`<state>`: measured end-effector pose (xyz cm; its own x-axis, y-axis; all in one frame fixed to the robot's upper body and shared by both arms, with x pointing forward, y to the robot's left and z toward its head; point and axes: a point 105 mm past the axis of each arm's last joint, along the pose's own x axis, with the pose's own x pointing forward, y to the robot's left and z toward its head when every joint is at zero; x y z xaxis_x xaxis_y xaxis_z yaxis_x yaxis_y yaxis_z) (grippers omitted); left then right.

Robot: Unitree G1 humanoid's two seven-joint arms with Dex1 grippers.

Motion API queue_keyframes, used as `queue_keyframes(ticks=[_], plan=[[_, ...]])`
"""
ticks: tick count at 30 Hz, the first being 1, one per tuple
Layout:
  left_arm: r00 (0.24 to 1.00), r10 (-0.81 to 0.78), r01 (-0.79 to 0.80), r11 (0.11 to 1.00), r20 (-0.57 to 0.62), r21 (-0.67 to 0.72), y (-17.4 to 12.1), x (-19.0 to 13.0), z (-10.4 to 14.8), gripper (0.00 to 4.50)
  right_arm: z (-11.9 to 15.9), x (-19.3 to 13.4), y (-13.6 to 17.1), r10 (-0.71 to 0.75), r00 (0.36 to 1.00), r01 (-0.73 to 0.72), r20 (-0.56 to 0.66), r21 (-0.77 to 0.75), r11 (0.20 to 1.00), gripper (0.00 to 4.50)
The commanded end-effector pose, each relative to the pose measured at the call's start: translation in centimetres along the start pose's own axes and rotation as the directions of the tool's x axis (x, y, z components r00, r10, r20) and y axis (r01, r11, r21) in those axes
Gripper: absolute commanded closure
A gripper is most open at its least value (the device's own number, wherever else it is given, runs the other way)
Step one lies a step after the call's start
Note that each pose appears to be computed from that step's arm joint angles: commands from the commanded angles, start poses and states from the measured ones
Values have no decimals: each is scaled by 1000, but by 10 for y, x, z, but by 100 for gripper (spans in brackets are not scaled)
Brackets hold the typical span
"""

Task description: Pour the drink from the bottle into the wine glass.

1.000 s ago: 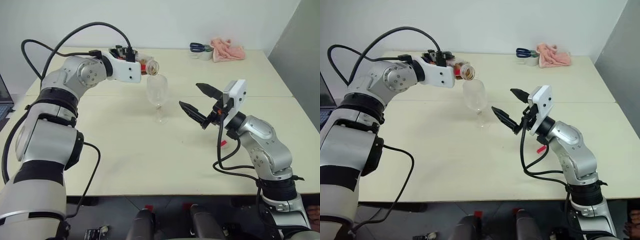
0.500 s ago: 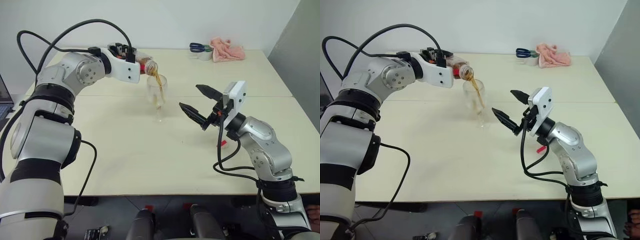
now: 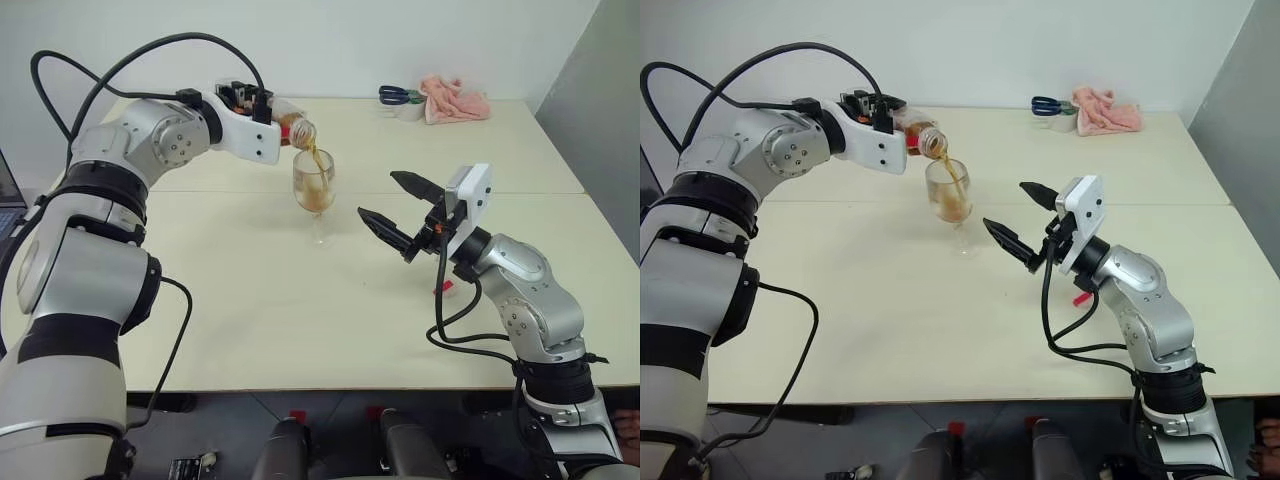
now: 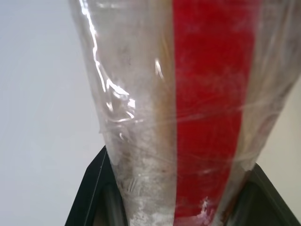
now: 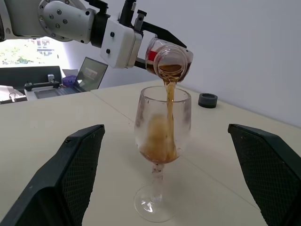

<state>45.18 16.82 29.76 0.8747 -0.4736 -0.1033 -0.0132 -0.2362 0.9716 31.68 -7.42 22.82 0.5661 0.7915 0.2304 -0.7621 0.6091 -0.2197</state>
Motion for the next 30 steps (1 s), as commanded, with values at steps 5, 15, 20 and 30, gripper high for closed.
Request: queue_keyframes(ticks=[5,15,20,30], plan=[[997,76,-76,997,-24,20,26,-8,-8,275,13,-1,2,12,999,-11,47,-19,1000,0],[996,76,-76,997,-34,17,26,-9,-10,275,15,-1,2,11,998,-10,58,-15,1000,0],[996,77,-76,997,-38,14,25,-8,-11,275,16,-1,2,10,998,-9,59,-17,1000,0],[991,133,-129,962,0,-240,30,-7,-6,275,17,-1,1,6,998,-5,59,-16,1000,0]])
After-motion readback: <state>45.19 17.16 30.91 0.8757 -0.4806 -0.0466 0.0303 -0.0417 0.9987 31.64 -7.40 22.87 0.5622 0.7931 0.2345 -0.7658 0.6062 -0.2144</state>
